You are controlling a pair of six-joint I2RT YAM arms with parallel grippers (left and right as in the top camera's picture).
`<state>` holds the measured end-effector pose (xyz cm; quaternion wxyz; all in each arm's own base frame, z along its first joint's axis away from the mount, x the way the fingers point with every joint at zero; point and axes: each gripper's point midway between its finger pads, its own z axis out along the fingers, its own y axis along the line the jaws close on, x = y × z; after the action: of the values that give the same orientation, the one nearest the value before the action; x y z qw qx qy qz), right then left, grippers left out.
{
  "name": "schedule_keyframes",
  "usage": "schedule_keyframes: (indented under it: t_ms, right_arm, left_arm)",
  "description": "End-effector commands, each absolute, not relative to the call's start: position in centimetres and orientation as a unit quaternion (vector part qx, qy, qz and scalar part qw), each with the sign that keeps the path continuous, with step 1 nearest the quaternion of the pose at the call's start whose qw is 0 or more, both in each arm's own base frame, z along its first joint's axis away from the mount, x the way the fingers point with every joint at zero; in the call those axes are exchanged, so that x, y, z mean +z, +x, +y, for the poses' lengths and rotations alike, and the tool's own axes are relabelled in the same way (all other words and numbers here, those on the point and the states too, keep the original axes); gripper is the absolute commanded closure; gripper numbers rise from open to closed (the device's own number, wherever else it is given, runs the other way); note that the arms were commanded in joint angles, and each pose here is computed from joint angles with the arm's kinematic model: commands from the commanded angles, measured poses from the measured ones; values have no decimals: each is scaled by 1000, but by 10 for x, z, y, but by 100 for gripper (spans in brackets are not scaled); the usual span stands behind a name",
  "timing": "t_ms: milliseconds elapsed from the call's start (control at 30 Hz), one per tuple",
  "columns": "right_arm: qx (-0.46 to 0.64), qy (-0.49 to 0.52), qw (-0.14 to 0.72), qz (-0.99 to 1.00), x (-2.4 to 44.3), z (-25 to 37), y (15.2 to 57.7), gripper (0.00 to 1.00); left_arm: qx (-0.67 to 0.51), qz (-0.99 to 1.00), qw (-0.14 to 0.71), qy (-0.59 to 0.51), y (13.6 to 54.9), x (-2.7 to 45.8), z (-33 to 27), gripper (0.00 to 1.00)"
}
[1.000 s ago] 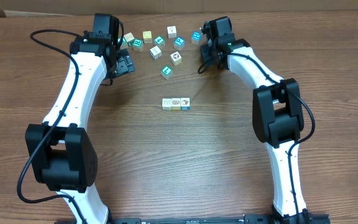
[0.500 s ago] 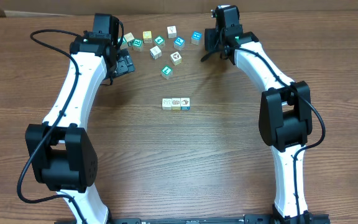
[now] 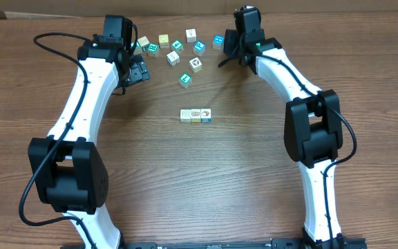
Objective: Form a horizontal line
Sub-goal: 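Lower the right gripper and close it on the yellow K block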
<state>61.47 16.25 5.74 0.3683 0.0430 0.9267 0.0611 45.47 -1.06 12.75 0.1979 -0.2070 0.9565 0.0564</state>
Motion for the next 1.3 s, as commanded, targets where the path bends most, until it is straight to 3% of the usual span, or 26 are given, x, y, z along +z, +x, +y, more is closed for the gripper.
schedule_keyframes:
  t_ms: [0, 500, 733, 1100, 1267]
  right_arm:
    - [54, 56, 362, 929, 39, 161, 617, 47]
    - [28, 67, 366, 928, 13, 151, 623, 50]
    - [26, 70, 364, 928, 19, 146, 622, 55]
    - [32, 73, 383, 920, 37, 142, 629, 49]
    - [37, 74, 396, 914, 43, 144, 634, 52]
  left_arm:
    - [61, 955, 204, -207, 460, 130, -10, 0]
    - [61, 955, 204, -207, 460, 130, -10, 0]
    - [61, 955, 204, -207, 460, 130, -10, 0]
    - [61, 955, 204, -207, 460, 130, -10, 0]
    - [61, 955, 204, -207, 460, 130, -10, 0]
